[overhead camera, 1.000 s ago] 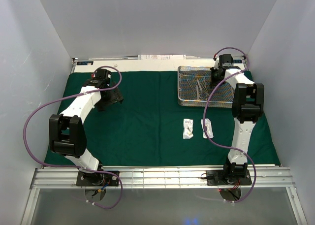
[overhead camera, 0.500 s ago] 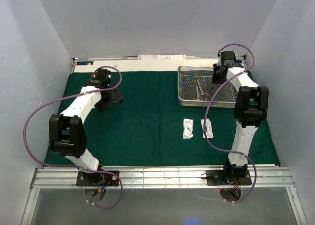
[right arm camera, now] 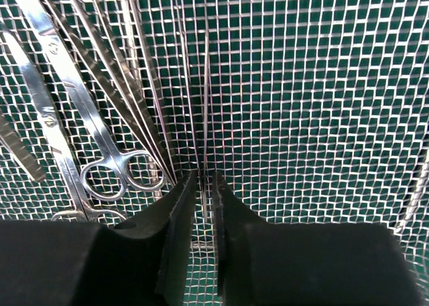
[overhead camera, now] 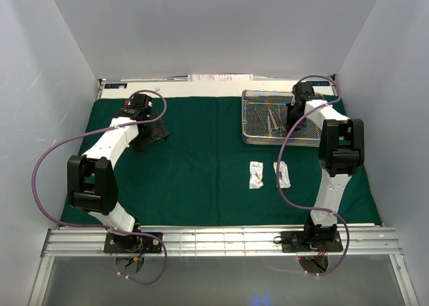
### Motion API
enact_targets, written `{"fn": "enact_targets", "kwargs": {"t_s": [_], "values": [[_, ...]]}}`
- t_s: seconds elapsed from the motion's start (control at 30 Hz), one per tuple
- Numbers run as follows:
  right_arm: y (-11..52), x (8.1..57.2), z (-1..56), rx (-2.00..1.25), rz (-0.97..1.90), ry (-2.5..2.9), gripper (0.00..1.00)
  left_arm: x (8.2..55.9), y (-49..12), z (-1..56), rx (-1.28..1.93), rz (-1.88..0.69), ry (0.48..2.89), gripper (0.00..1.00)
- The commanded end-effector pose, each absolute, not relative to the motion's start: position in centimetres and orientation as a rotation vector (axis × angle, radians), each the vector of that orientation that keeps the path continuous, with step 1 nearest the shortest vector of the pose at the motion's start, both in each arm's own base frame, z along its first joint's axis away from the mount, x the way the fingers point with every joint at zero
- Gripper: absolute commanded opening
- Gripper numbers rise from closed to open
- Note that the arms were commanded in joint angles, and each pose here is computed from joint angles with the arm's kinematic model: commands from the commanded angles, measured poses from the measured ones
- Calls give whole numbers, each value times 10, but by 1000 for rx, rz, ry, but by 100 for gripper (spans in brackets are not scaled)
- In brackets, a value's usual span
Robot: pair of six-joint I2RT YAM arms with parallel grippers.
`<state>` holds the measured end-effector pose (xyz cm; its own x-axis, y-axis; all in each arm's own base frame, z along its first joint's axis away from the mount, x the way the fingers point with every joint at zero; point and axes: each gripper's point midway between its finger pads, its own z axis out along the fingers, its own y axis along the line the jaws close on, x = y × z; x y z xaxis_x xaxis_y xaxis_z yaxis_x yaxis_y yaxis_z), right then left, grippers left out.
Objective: Open and lay out the surgical kit
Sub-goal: Pick up the medical item from the container.
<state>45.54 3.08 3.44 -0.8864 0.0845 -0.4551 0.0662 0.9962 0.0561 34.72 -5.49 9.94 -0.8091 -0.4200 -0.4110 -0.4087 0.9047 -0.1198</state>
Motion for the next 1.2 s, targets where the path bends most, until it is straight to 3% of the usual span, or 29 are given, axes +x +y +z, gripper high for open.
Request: {"fn": "enact_targets", "kwargs": {"t_s": [0.0,0.23,0.53,0.93,1.17], "values": [[27,455,44,135,19,2646,21,355,-57,124,-594,-65,2563,98],[26,452,31,138,5,2674,18,354,-56,123,-591,-57,2563,98],[23,453,29,137,-17,2674,8,356,-57,125,-590,-63,2558,98],[39,475,141,66,7,2414,8,377,-88,172,-571,-237,2462,98],[121,446,212,-122,169,2239,8,386,-125,223,-560,-437,2374,98]]}}
